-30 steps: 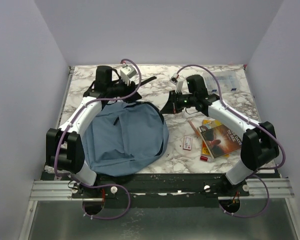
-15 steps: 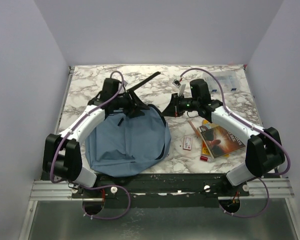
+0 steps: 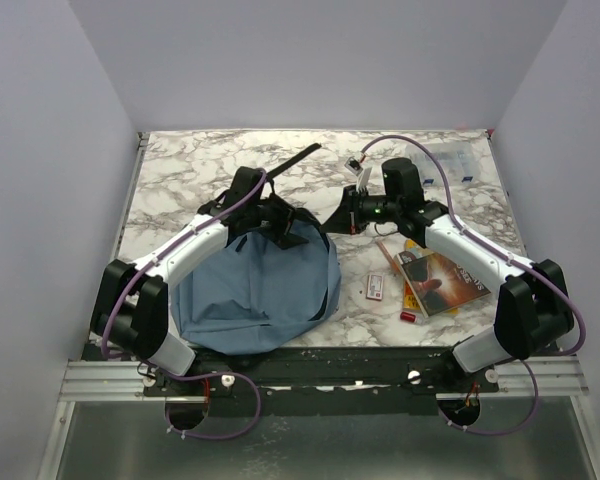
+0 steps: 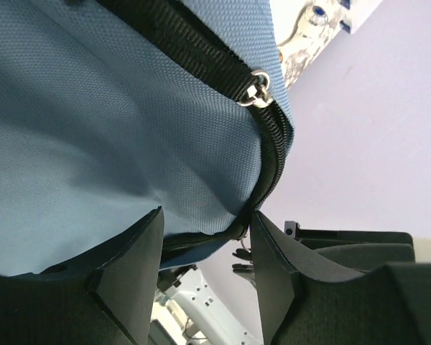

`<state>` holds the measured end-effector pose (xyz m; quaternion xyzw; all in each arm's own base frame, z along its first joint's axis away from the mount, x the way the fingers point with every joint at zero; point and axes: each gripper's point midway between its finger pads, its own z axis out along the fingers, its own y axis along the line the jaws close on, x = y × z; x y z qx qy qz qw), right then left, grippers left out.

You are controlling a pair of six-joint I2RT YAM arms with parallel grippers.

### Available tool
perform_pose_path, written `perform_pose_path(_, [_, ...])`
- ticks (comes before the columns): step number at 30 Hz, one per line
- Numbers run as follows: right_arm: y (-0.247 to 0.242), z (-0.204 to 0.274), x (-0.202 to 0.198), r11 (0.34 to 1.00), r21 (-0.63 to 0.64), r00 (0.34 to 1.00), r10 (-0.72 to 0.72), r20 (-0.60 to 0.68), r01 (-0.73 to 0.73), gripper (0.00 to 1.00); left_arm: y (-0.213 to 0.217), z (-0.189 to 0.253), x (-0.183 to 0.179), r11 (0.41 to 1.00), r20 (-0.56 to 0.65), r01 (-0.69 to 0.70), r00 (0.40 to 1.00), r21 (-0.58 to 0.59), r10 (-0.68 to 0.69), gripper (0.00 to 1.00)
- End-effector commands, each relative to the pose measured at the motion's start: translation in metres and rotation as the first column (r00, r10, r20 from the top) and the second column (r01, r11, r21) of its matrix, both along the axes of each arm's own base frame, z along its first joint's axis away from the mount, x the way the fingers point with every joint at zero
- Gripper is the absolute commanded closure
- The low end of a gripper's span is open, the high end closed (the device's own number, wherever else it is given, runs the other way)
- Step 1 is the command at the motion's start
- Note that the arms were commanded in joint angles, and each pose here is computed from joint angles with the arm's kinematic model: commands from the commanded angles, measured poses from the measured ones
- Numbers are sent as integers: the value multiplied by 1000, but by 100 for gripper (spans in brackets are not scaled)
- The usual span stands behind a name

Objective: Pack the student bag
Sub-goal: Unzip the student bag at the center of the board.

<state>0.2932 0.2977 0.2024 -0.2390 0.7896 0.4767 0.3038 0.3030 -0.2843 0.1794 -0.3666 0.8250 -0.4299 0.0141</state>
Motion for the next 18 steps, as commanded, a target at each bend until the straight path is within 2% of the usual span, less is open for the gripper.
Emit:
perform_pose_path(1, [7,23,-10,997,61,996,50,68,-54,99,8,-11,16,985,-78,-166,982,49,170,49])
perform_pose_path(4, [7,22,-11,997,60,996,52,67,-56,100,5,-15,19,987,-82,-150,985,55,155,51])
perform_pose_path(9, [9,23,-10,996,63,996,51,69,-55,100,6,-26,15,986,-98,-150,983,73,156,62])
perform_pose_path(11, [11,21,-11,996,62,996,57,63,-61,99,7,-26,19,984,-78,-157,983,79,164,70])
perform_pose_path(16, [13,17,-19,998,29,998,56,35,-57,99,16,-20,39,981,-1,-172,985,88,173,99])
perform_pose_path(18, [9,13,-23,999,0,999,34,16,-34,99,25,-17,49,976,36,-198,980,93,195,100])
